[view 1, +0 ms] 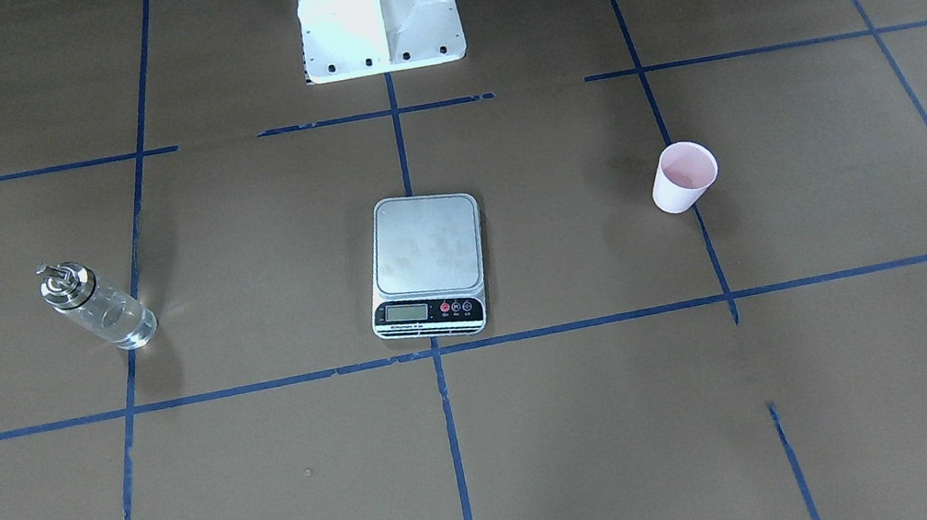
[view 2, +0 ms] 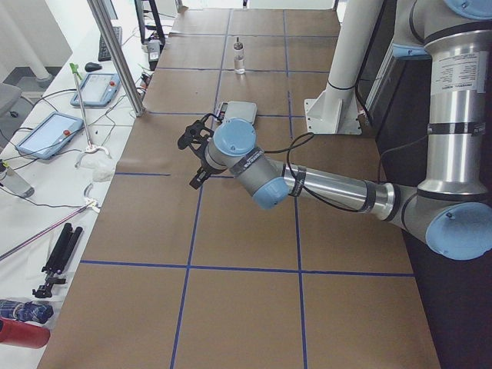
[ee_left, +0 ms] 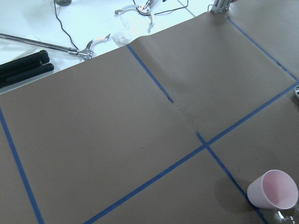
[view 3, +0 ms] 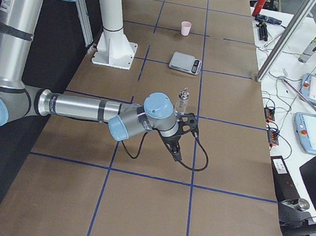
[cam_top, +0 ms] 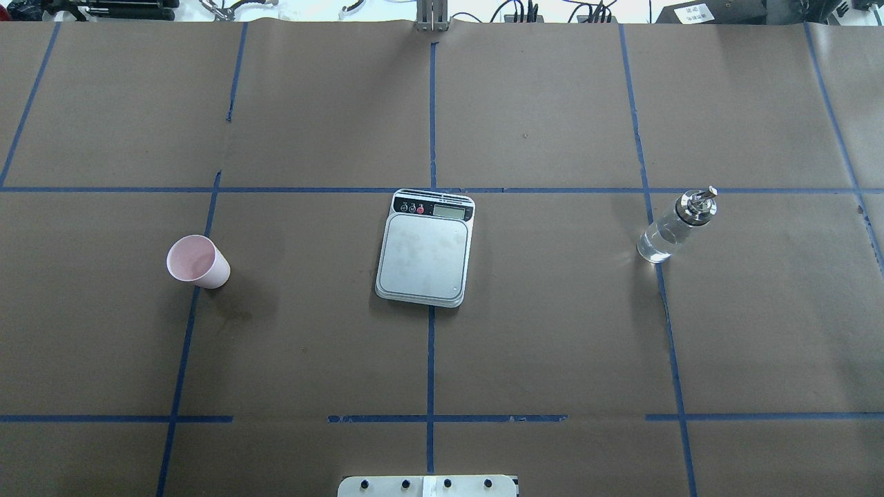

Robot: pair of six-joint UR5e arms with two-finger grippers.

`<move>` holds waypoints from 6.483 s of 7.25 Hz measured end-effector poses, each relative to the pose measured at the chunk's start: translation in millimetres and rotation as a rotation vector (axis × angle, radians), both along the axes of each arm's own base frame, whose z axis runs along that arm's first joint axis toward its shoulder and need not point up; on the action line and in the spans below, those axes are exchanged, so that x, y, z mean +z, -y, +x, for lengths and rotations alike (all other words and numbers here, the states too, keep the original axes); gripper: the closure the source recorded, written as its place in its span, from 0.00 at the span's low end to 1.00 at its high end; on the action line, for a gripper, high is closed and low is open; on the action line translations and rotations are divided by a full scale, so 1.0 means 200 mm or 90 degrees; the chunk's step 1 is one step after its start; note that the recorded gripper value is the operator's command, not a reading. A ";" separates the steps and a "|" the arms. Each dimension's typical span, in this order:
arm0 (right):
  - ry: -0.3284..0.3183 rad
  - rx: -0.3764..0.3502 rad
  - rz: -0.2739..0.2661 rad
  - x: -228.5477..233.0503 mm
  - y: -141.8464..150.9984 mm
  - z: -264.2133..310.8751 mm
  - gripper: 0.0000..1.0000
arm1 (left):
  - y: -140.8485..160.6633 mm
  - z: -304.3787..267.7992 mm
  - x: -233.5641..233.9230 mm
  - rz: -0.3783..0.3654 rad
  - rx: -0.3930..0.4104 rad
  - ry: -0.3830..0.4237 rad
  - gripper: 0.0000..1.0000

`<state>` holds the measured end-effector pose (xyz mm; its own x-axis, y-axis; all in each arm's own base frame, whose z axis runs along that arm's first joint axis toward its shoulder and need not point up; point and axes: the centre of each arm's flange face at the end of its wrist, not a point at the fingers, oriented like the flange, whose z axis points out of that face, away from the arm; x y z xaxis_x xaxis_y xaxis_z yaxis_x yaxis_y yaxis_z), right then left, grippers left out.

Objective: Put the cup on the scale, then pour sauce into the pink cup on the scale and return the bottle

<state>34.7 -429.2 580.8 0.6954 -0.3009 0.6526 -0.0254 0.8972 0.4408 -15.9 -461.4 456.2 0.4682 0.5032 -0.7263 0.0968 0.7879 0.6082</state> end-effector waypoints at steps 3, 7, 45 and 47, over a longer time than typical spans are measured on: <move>0.000 0.000 -0.003 0.01 -0.01 0.00 0.00 | -0.05 0.70 -0.18 -0.135 -0.084 0.011 0.14; -0.001 0.000 -0.010 0.04 -0.04 0.00 0.00 | -0.35 1.50 -0.15 -0.251 -0.134 0.027 0.37; 0.095 0.049 -0.007 -0.30 -0.14 -0.06 0.00 | -0.18 1.92 -1.42 -0.171 -0.046 0.164 0.00; 0.162 0.063 -0.065 -0.66 -0.18 -0.34 0.00 | 0.03 1.39 -1.10 -0.072 -0.009 0.266 0.00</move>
<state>-32.6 -392.4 449.7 0.5283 -0.1632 0.8332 -0.2138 0.9242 0.3166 261.2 -468.4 236.7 0.7396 0.4228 -0.5237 -0.1280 0.8523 0.5072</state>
